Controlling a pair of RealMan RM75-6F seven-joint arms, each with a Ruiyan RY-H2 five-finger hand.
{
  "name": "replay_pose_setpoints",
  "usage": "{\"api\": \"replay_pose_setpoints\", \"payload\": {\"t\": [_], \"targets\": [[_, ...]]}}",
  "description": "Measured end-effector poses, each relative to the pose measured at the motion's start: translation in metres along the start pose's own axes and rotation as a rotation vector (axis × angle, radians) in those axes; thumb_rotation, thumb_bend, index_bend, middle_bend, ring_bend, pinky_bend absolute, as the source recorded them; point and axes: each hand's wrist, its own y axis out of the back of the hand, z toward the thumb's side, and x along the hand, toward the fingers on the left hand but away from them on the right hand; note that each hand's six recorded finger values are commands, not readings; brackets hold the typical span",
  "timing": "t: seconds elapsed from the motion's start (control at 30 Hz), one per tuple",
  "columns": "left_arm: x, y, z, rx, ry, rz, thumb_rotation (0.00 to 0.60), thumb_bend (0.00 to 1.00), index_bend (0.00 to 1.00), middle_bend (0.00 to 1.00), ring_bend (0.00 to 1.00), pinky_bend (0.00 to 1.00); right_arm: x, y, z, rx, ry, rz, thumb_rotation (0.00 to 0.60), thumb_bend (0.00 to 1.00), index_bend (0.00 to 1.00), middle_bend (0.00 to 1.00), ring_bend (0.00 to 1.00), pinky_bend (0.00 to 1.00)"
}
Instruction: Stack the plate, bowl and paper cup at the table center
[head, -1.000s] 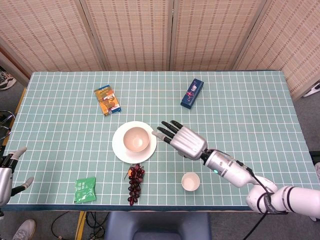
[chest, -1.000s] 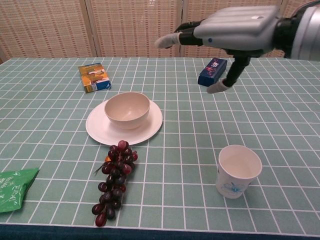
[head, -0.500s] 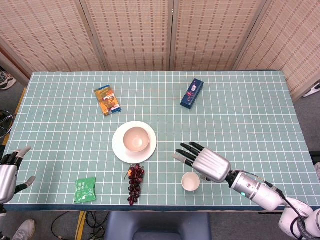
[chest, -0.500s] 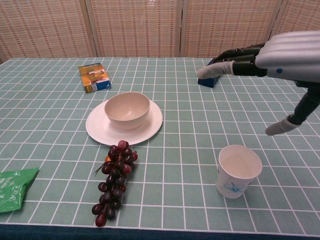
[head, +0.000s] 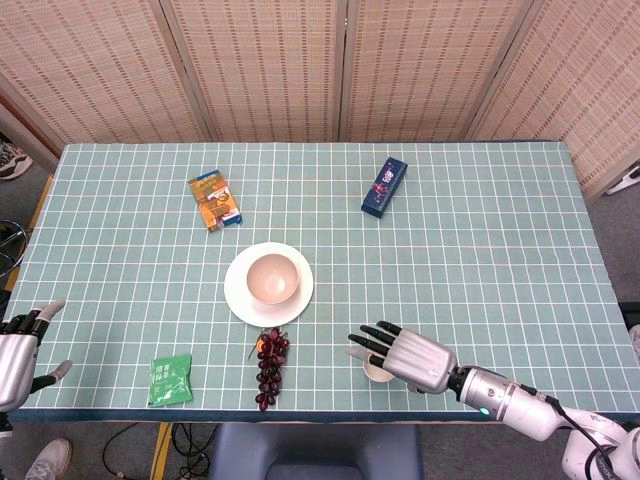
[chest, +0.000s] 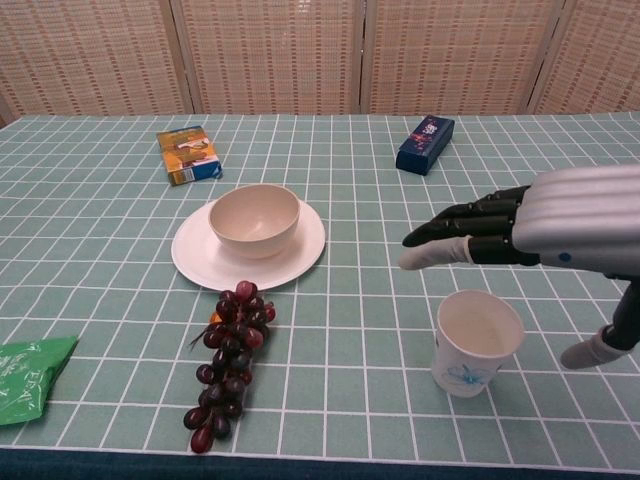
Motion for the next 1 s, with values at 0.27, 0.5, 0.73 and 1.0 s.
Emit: {"api": "replay_pose_setpoints", "payload": {"t": [0.27, 0.5, 0.73, 1.0], "targets": [[-0.002, -0.003, 0.003, -0.001, -0.002, -0.01, 0.6, 0.0, 0.19, 0.29, 0.35, 0.45, -0.007, -0.016, 0.005, -0.008, 0.019, 0.048, 0.6, 0.0, 0.0, 0.01, 0.0, 0.13], [-0.003, -0.005, 0.0, -0.004, 0.007, -0.016, 0.6, 0.0, 0.19, 0.29, 0.35, 0.45, -0.025, -0.028, 0.001, -0.025, 0.006, 0.066, 0.6, 0.06, 0.01, 0.11, 0.02, 0.21], [-0.004, -0.005, -0.002, -0.006, 0.015, -0.014, 0.6, 0.0, 0.19, 0.29, 0.35, 0.45, -0.036, -0.035, -0.007, -0.052, -0.015, 0.069, 0.6, 0.18, 0.23, 0.24, 0.14, 0.39], [-0.006, -0.005, -0.005, -0.005, 0.023, -0.013, 0.6, 0.0, 0.19, 0.29, 0.35, 0.45, -0.042, -0.036, -0.01, -0.087, -0.023, 0.065, 0.6, 0.24, 0.33, 0.3, 0.22, 0.5]]}}
